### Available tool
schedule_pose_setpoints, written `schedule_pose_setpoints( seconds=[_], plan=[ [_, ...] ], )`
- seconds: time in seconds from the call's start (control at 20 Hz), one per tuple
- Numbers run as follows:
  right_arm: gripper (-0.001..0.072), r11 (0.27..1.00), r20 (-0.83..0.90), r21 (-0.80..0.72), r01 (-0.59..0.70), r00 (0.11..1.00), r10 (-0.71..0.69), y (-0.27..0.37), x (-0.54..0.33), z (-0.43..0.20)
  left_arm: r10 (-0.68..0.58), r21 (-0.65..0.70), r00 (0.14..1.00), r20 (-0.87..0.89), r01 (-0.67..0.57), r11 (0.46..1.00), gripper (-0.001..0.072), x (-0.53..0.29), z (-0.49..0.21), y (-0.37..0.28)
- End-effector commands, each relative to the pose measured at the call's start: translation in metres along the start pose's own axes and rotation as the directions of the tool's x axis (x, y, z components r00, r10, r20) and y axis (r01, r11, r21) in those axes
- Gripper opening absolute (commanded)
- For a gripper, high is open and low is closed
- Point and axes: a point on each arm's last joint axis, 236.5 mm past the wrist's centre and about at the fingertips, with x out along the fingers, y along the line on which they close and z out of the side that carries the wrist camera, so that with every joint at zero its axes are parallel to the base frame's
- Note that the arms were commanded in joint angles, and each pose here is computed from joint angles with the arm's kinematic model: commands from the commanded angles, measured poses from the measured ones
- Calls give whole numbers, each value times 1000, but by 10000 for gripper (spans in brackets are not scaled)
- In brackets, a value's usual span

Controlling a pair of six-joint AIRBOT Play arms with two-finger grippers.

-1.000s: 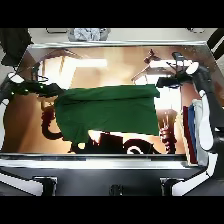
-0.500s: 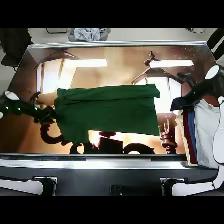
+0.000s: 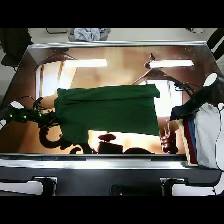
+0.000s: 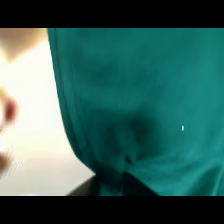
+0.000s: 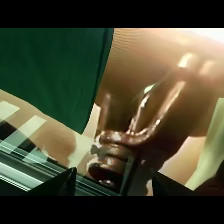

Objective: Fold the shirts.

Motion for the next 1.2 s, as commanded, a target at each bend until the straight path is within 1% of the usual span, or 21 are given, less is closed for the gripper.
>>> schedule_pose_setpoints(
  seconds=[0.0, 0.05, 0.1, 0.2, 0.3, 0.4, 0.45, 0.5, 0.6, 0.7, 0.75, 0.8, 0.85, 0.9, 1.0, 1.05, 1.1, 1.15],
  plan=[
    [640, 1000, 10, 15, -27, 1000, 27, 7, 20, -7, 21, 16, 999, 37, -21, 1000, 26, 4, 8, -1],
    [659, 999, 34, 28, -22, 999, 21, 6, 31, -6, 20, 16, 999, 36, -21, 1000, 25, 4, 8, -2],
    [657, 998, 56, 63, -31, 998, 28, 6, 43, -4, 20, 16, 999, 34, -20, 1000, 24, 4, 8, -2],
    [653, 986, 107, 98, -133, 987, 122, 25, 68, 2, 18, 20, 999, 35, -18, 1000, 24, 1, 7, -4],
    [652, 975, 114, 121, -185, 979, 171, 35, 88, -2, 18, 28, 999, 51, -20, 999, 24, -4, 8, -6],
    [649, 969, 99, 148, -196, 978, 183, 36, 105, -11, 18, 33, 998, 59, -20, 999, 24, -8, 9, -8],
    [626, 964, 105, 162, -210, 975, 194, 39, 110, -11, 18, 35, 998, 62, -20, 999, 24, -9, 9, -9],
    [626, 960, 126, 173, -221, 972, 201, 40, 112, -7, 19, 38, 998, 67, -21, 999, 24, -10, 10, -10],
    [626, 953, 147, 198, -229, 968, 202, 44, 114, 0, 15, 90, 998, 63, -21, 996, 24, -14, 10, -12],
    [625, 963, 128, 168, -212, 973, 192, 58, 121, 5, 13, 92, 997, 78, -20, 996, 25, -21, 17, -15],
    [578, 969, 125, 141, -201, 975, 184, 65, 124, 9, 13, 87, 996, 89, -20, 996, 24, -24, 21, -17],
    [372, 975, 127, 118, -188, 977, 173, 71, 127, 14, 13, 89, 995, 102, -22, 996, 25, -28, 26, -19],
    [110, 980, 128, 97, -174, 979, 161, 74, 128, 17, 11, 97, 994, 105, -21, 995, 24, -32, 28, -21],
    [39, 981, 132, 89, -170, 979, 157, 75, 126, 20, 9, 110, 994, 105, -20, 994, 23, -38, 30, -24],
    [39, 990, 165, 31, -135, 978, 128, 70, 104, 31, 19, 184, 995, 99, -37, 982, 20, -66, 36, -38],
    [38, 997, 200, -47, -66, 977, 74, 64, 79, 41, 45, 232, 990, 136, -76, 970, 19, -89, 44, -46],
    [38, 991, 261, -126, 34, 965, 1, 58, 41, 54, 79, 271, 970, 228, -142, 952, 19, -127, 58, -58],
    [38, 971, 343, -174, 167, 934, -99, 49, -6, 65, 89, 276, 934, 347, -192, 942, 19, -172, 70, -78]
  ],
)
